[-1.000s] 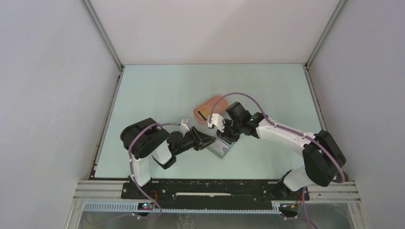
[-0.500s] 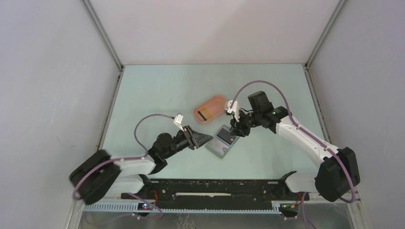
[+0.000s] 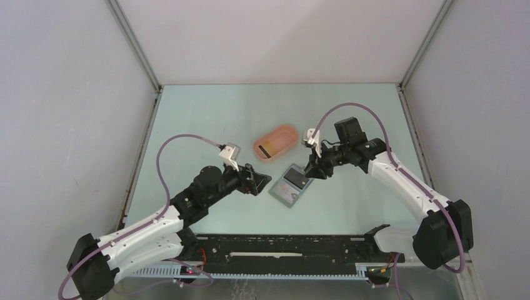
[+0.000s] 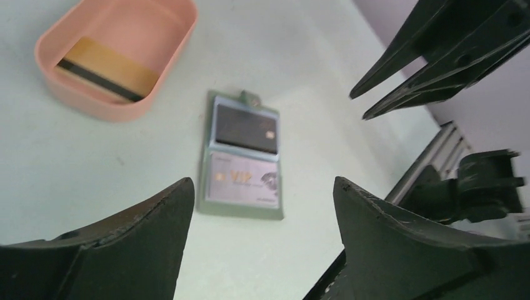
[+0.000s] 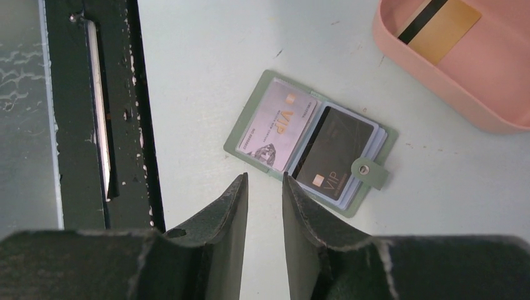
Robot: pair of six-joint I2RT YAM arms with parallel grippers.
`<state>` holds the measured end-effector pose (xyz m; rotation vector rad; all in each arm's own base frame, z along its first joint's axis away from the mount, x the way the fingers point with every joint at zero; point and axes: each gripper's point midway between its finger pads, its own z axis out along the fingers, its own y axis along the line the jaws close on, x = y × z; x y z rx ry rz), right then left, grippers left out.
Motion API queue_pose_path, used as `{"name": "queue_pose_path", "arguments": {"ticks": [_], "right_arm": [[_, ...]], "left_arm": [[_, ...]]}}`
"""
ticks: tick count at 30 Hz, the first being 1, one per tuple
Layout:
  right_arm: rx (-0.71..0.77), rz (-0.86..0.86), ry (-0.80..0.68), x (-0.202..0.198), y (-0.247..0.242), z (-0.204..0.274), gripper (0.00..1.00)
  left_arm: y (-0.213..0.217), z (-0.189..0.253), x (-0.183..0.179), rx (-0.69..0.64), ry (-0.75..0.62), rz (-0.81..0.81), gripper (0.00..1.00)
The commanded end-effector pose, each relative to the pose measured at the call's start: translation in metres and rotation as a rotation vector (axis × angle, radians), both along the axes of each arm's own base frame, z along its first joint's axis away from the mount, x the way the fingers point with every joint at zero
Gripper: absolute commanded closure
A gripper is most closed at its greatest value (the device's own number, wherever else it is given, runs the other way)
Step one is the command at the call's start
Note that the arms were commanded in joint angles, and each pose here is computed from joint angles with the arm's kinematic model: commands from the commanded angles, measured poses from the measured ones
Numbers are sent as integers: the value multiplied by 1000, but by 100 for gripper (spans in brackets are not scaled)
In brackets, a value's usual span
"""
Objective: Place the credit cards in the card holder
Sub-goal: Insert the credit card into the card holder, then turn over the card slot in the card holder.
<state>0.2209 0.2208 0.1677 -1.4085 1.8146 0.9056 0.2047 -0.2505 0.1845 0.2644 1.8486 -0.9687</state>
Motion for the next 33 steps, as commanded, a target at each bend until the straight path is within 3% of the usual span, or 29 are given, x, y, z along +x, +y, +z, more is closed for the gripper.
{"name": "queue_pose_path", "arguments": {"ticks": [1, 12, 18, 26, 33], "right_arm": [[-23, 27, 10, 5, 1, -6, 65], [-166, -42, 124, 21, 0, -50, 65], [-183, -116, 150, 34, -1, -54, 64], [-143, -179, 361, 33, 8, -64, 57], [-245, -263, 491, 44, -2, -99, 56]], "left_arm": [[11, -18, 3, 102, 17, 37, 13], [-4, -70, -12, 83, 225, -16, 15], [0, -62, -7, 36, 191, 29, 16], [-7, -36, -4, -148, 136, 32, 18], [-11, -38, -2, -195, 140, 36, 19]]}}
